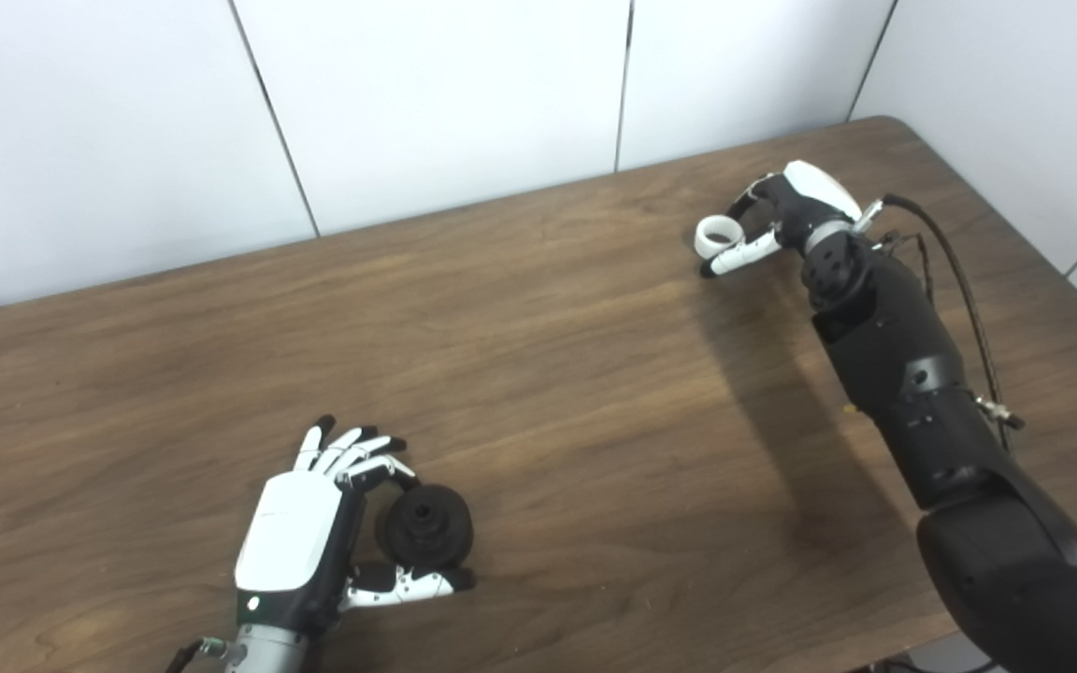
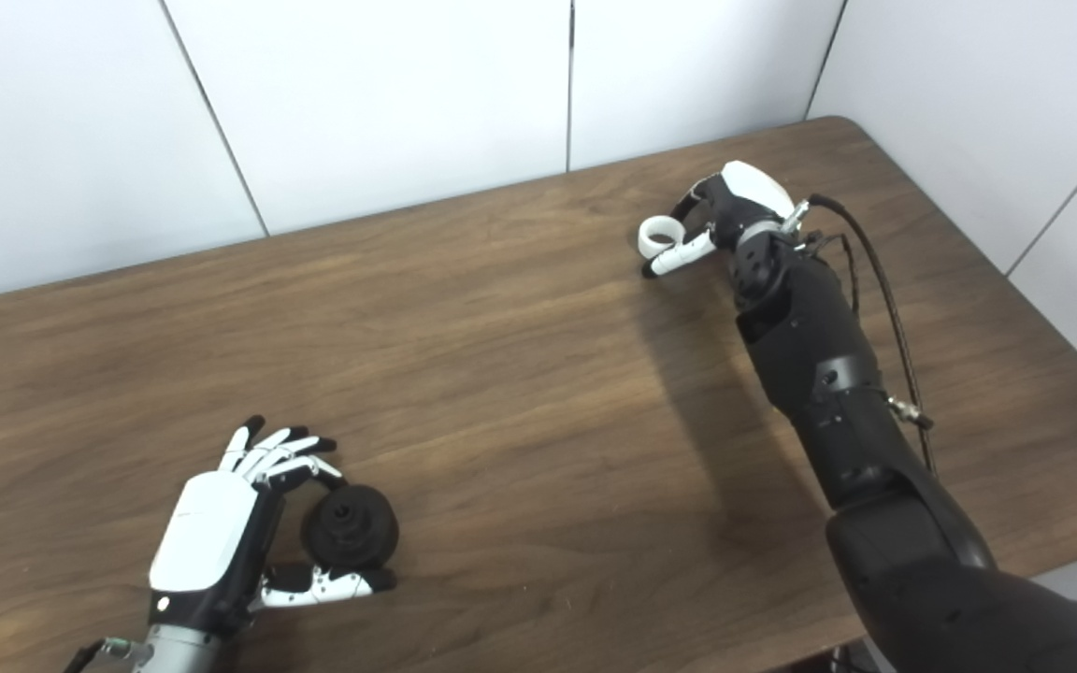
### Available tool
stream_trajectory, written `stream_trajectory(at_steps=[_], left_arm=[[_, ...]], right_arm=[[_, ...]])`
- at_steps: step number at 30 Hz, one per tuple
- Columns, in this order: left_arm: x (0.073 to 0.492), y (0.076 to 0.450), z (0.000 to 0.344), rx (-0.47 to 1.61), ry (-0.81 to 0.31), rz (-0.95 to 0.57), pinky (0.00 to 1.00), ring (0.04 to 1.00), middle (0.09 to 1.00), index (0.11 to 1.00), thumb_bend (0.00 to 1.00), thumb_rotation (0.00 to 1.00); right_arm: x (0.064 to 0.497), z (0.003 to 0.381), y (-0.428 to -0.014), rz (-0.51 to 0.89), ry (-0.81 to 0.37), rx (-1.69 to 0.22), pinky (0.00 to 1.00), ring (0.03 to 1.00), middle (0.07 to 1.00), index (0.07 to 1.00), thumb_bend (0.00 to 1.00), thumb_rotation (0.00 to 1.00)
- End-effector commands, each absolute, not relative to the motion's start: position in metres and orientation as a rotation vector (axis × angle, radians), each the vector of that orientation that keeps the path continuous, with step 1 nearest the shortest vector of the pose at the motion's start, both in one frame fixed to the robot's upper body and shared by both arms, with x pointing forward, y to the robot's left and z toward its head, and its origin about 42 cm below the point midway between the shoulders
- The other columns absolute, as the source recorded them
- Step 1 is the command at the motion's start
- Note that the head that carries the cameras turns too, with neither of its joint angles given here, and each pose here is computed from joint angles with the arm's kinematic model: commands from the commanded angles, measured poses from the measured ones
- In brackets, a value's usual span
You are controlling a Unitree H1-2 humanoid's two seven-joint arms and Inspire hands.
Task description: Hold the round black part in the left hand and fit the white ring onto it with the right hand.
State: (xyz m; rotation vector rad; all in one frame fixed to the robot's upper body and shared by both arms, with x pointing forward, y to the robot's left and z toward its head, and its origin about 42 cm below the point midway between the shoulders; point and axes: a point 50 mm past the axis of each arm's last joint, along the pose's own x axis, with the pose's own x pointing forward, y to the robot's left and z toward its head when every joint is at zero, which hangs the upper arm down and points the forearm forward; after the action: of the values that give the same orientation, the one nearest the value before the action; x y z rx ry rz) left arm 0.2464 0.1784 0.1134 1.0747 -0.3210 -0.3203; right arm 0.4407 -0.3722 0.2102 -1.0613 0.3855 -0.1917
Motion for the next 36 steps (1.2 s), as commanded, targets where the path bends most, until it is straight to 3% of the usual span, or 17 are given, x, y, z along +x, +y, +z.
stream_trajectory(at_steps=[1,16,17,20,36], left_arm=[[0.245,0.178,0.111,1.114,-0.304,-0.341,1.0,0.877,0.787,0.485,0.52,0.05],[0.244,0.177,0.111,1.11,-0.311,-0.343,1.0,0.876,0.784,0.485,0.52,0.05],[0.244,0.177,0.111,1.109,-0.31,-0.342,1.0,0.876,0.784,0.485,0.52,0.05],[0.243,0.176,0.112,1.102,-0.311,-0.34,1.0,0.873,0.783,0.485,0.52,0.05],[0.244,0.174,0.114,1.108,-0.319,-0.334,1.0,0.87,0.78,0.484,0.52,0.05]], right_arm=[[0.452,0.235,-0.369,-0.218,0.325,-1.07,1.0,1.0,0.95,0.642,0.83,0.24],[0.45,0.233,-0.369,-0.227,0.324,-1.058,1.0,1.0,0.94,0.62,0.8,0.21],[0.449,0.233,-0.37,-0.23,0.321,-1.058,1.0,1.0,0.937,0.545,0.64,0.17],[0.447,0.232,-0.372,-0.234,0.31,-1.074,1.0,1.0,0.894,0.494,0.53,0.14],[0.442,0.229,-0.378,-0.21,0.307,-1.12,1.0,1.0,0.879,0.491,0.52,0.13]])
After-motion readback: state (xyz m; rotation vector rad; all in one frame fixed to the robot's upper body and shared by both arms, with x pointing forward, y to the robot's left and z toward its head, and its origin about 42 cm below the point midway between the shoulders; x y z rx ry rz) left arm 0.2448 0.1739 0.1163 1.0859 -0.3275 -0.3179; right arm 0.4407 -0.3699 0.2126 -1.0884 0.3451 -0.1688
